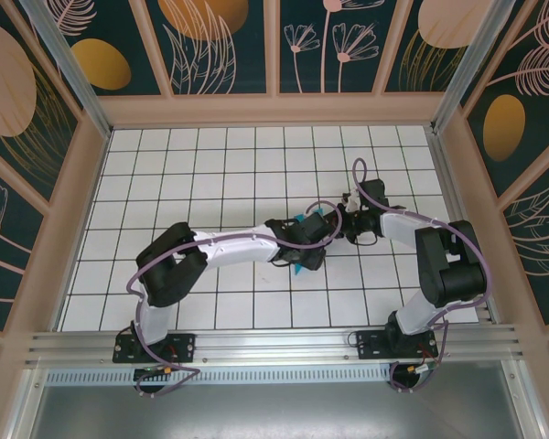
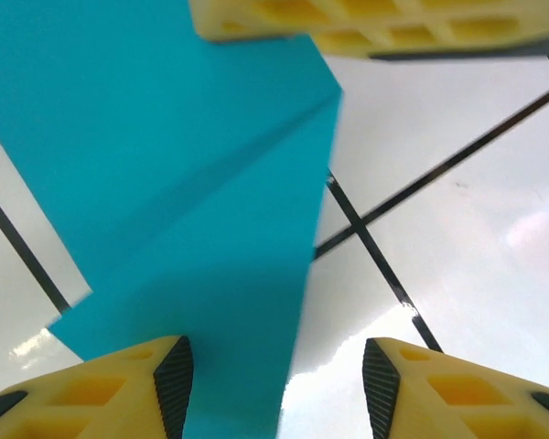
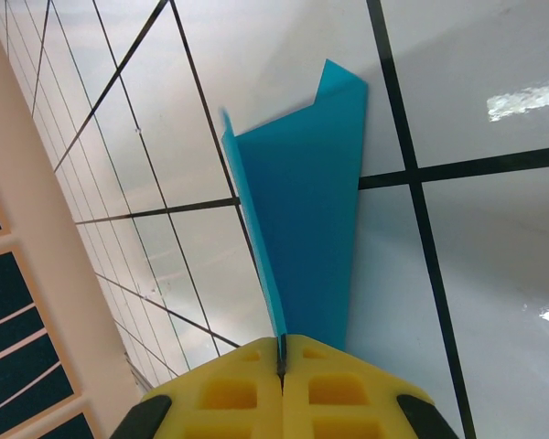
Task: Fold a paper plane with a square sheet of paper (fold left side to right side)
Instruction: Fold the wing for the fifth time at the center of the table.
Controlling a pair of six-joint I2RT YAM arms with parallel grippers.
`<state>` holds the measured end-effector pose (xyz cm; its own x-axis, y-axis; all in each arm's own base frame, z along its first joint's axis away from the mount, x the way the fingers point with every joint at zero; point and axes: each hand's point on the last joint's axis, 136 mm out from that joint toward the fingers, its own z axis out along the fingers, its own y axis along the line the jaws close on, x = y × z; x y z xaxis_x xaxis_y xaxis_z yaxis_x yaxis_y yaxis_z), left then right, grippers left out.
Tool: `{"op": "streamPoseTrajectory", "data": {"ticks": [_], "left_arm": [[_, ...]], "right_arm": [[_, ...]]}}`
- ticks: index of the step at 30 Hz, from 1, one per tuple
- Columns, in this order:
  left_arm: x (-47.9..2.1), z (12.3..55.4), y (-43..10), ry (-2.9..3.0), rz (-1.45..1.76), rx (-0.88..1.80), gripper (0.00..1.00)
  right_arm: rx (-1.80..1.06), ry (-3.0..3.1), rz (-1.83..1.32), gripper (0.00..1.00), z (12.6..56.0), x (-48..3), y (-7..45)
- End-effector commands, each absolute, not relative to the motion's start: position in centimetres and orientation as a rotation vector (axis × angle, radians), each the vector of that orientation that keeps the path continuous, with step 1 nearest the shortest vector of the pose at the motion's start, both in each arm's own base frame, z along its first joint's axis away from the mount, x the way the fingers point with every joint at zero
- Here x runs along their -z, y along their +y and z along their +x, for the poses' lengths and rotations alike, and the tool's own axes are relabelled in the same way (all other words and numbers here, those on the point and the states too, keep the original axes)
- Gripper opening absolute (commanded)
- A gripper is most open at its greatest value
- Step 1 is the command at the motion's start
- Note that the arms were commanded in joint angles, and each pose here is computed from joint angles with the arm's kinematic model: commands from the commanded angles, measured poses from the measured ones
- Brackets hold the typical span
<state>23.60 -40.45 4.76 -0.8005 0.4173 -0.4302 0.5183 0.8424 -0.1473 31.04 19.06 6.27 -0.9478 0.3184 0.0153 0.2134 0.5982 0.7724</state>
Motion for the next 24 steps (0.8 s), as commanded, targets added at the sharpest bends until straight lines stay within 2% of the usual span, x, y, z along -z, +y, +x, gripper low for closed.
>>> {"op": "streamPoseTrajectory", "data": {"ticks": [1,8,17,24], "left_arm": [[-5.2,23.0,-40.1,2.645,0.679,0.299,0.55],[-3.9,23.6,-39.5,2.649,0.651,0.163,0.53],[-2.8,24.8,-39.0,2.634,0.626,0.041,0.45],[-2.2,24.8,-39.1,2.637,0.630,0.040,0.34]], "right_arm": [[-1.266,2.683,0.460,0.00,31.3,-7.4,19.1],[-1.268,2.677,0.473,0.00,31.2,-7.5,19.2],[-1.271,2.687,0.476,0.00,31.1,-7.3,19.5],[-1.265,2.699,0.474,0.00,31.0,-6.9,19.5]]}}
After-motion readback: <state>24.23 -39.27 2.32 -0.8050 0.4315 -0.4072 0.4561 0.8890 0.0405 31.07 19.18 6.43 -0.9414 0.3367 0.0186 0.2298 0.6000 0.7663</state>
